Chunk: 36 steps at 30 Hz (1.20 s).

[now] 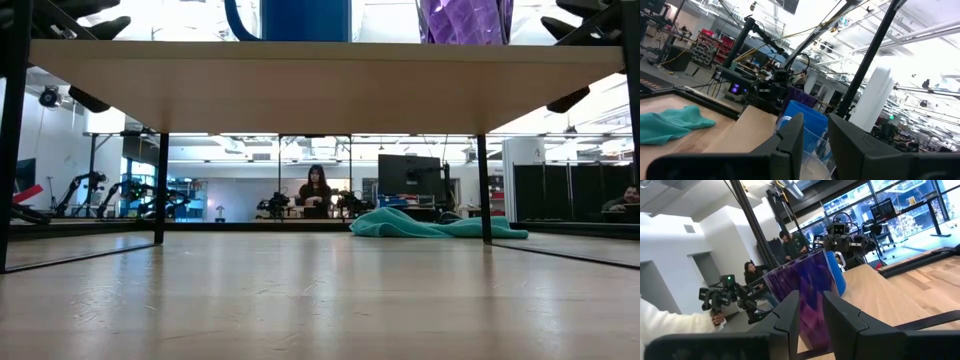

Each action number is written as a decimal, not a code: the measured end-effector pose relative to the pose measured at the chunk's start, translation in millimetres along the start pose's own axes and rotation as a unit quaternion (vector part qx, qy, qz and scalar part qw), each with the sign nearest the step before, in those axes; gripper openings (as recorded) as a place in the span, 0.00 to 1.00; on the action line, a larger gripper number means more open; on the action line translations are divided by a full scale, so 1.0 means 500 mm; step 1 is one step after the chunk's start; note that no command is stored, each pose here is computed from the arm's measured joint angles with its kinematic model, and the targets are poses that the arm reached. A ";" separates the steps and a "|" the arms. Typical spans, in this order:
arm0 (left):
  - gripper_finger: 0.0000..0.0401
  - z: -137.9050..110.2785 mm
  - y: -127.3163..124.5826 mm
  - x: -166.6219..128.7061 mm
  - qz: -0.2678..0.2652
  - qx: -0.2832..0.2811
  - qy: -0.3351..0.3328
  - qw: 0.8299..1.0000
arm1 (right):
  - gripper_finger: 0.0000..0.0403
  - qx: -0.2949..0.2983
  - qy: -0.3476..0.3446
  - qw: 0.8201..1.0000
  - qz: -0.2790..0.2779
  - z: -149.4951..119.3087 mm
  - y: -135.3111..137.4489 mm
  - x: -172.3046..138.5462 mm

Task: Stack small to large cups/mugs on shelf
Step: Return to Home Position

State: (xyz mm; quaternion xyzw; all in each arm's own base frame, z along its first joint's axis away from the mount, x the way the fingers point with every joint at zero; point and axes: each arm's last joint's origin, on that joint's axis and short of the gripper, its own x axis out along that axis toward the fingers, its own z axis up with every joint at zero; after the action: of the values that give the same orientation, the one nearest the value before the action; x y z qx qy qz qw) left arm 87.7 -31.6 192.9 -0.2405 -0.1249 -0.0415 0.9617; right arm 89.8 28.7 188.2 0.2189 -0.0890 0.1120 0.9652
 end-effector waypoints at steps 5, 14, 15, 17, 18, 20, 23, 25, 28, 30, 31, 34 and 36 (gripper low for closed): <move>0.19 -0.001 0.000 0.000 0.001 0.001 0.002 1.000 | 0.20 -0.002 0.014 1.000 -0.006 -0.007 -0.003 0.000; 0.19 -0.002 0.001 0.001 0.001 0.002 0.003 1.000 | 0.20 0.000 0.033 0.999 -0.014 -0.015 -0.006 0.000; 0.19 -0.002 0.001 0.001 0.001 0.002 0.004 1.000 | 0.20 -0.001 0.038 0.999 -0.015 -0.017 -0.007 -0.001; 0.19 -0.002 0.001 0.001 0.001 0.002 0.004 1.000 | 0.20 0.006 0.056 0.998 -0.023 -0.024 -0.010 -0.001; 0.19 -0.002 0.001 0.001 0.001 0.002 0.004 1.000 | 0.20 0.014 0.070 0.997 -0.029 -0.029 -0.012 -0.002; 0.19 -0.002 0.001 0.001 0.001 0.002 0.004 1.000 | 0.20 0.029 0.091 0.995 -0.032 -0.036 -0.014 -0.003; 0.19 -0.003 0.001 0.001 0.002 0.002 0.005 1.000 | 0.20 0.023 0.109 0.994 0.006 -0.038 -0.010 -0.003; 0.19 -0.003 0.001 0.001 0.002 0.003 0.005 1.000 | 0.20 0.017 0.113 0.993 0.021 -0.038 -0.008 -0.003; 0.19 -0.003 0.001 0.001 0.002 0.003 0.005 1.000 | 0.20 0.004 0.115 0.993 0.023 -0.039 -0.008 -0.004; 0.19 -0.003 0.001 0.001 0.002 0.003 0.005 1.000 | 0.20 -0.002 0.116 0.993 0.023 -0.039 -0.008 -0.004; 0.19 -0.003 0.001 0.001 0.002 0.003 0.005 1.000 | 0.20 -0.002 0.118 0.993 0.022 -0.040 -0.008 -0.003; 0.19 -0.003 0.001 0.001 0.002 0.003 0.005 1.000 | 0.20 0.014 0.119 0.993 0.020 -0.040 -0.009 -0.003; 0.19 -0.003 0.001 0.001 0.002 0.003 0.005 1.000 | 0.20 0.021 0.119 0.993 0.019 -0.040 -0.009 -0.003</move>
State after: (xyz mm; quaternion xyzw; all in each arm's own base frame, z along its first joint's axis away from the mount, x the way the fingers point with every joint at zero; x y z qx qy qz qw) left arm 88.6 -32.0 191.4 -0.2377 -0.1195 -0.0404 0.9631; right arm 91.7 33.6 168.3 0.2221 0.0245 0.1575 0.9619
